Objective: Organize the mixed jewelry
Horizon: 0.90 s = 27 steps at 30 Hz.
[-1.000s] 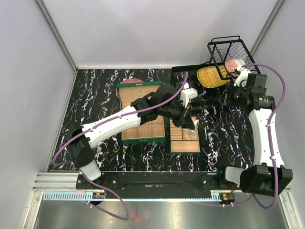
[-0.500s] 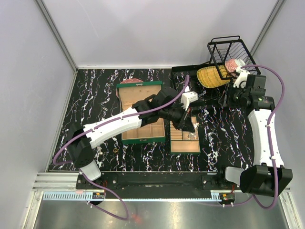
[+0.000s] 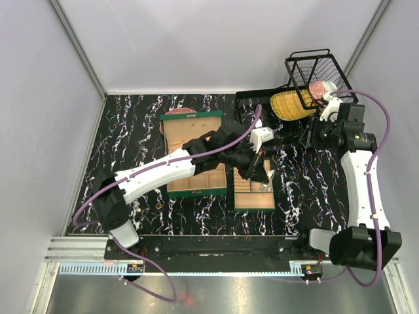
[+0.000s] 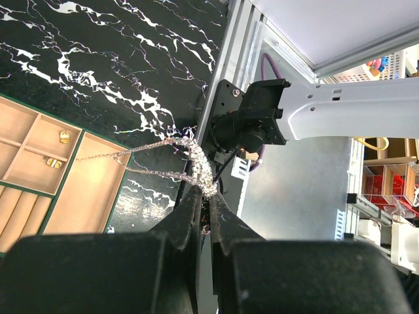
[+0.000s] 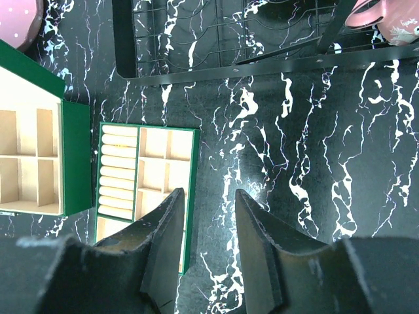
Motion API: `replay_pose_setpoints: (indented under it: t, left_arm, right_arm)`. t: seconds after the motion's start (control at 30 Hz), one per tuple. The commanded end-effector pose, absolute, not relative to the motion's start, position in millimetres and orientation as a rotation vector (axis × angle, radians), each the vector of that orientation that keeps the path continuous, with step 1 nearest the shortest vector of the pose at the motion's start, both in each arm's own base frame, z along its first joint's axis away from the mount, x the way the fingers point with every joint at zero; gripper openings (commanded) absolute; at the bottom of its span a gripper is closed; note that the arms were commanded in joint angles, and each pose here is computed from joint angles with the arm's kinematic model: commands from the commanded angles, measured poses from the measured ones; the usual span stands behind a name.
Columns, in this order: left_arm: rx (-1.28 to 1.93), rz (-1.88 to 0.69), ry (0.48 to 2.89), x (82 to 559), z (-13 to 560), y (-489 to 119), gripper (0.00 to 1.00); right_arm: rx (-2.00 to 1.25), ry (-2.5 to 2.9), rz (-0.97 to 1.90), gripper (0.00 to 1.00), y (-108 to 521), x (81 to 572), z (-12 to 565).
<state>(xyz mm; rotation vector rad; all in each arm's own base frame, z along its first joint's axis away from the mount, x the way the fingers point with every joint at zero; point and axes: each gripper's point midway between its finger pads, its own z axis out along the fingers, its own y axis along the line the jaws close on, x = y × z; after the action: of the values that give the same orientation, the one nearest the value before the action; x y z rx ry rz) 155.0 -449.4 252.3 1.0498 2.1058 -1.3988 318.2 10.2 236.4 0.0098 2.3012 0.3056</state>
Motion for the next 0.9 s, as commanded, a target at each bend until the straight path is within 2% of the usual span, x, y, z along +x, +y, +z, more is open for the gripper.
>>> replay_pose_setpoints:
  t: [0.0,0.87]
  left_arm:
    - [1.056,-1.464,2.004,150.6,278.9,-458.8,0.0]
    - [1.068,-1.5,2.027,144.8,266.2,-475.2,0.0]
  right_arm:
    - [-0.021,2.249,0.293,0.43,9.4,317.4,248.5]
    - [-0.027,2.275,0.286,0.43,8.5,311.5,233.2]
